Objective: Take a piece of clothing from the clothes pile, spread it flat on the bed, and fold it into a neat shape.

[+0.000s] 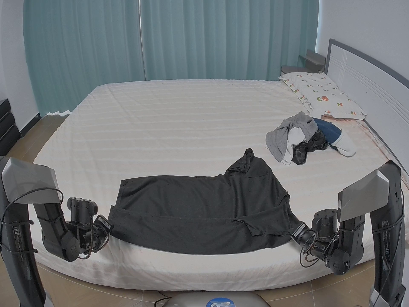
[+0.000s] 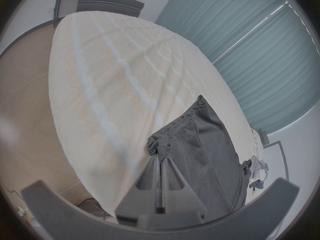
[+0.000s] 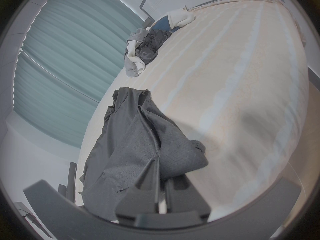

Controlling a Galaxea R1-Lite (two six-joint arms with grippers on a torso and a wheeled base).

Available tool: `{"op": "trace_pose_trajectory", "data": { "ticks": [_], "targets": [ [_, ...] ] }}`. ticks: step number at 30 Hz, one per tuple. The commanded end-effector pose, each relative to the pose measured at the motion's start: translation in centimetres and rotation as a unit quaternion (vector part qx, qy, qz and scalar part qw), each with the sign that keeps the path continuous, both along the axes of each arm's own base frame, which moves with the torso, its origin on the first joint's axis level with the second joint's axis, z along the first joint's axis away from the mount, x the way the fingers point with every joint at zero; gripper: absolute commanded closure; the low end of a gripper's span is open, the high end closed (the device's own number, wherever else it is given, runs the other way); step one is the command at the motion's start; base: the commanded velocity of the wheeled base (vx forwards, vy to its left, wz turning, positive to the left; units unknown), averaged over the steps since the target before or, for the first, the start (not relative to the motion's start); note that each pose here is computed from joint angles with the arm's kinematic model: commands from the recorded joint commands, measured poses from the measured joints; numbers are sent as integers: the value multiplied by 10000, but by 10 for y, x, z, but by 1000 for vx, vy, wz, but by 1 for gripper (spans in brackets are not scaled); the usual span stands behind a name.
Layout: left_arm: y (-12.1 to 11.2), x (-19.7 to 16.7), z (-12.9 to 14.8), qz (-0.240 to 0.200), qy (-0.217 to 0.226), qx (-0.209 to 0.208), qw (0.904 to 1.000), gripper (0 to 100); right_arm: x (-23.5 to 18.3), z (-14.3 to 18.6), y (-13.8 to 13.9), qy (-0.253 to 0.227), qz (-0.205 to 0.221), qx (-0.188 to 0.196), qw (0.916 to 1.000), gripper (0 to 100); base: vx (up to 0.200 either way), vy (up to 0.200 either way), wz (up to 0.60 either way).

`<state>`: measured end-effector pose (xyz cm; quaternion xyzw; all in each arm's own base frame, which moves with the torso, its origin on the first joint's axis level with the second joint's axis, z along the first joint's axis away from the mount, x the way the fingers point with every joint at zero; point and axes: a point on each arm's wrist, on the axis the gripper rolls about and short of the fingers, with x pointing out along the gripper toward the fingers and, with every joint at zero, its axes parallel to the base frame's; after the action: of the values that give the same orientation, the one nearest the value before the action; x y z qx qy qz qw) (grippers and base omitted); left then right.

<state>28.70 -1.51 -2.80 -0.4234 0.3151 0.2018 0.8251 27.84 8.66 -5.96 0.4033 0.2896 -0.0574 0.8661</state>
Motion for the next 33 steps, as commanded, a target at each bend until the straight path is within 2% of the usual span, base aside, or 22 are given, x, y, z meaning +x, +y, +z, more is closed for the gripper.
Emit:
{"op": "trace_pose_trajectory", "data": {
  "ticks": [1,9,15,33],
  "targets": [
    [2,0,1,29,-7,2,10000,100,-3,7,-1,-88,-20,13,10000,100,0,0,0],
    [10,-5,18,143,-234,15,9996,100,-17,33,-6,-224,-48,35,9997,100,0,0,0],
    [11,-7,19,102,-196,89,9997,100,-25,40,-10,-208,-57,34,9998,100,0,0,0],
    [9,-31,6,-369,395,448,9975,100,-47,15,-15,534,153,-467,9974,100,0,0,0]
  ]
}}
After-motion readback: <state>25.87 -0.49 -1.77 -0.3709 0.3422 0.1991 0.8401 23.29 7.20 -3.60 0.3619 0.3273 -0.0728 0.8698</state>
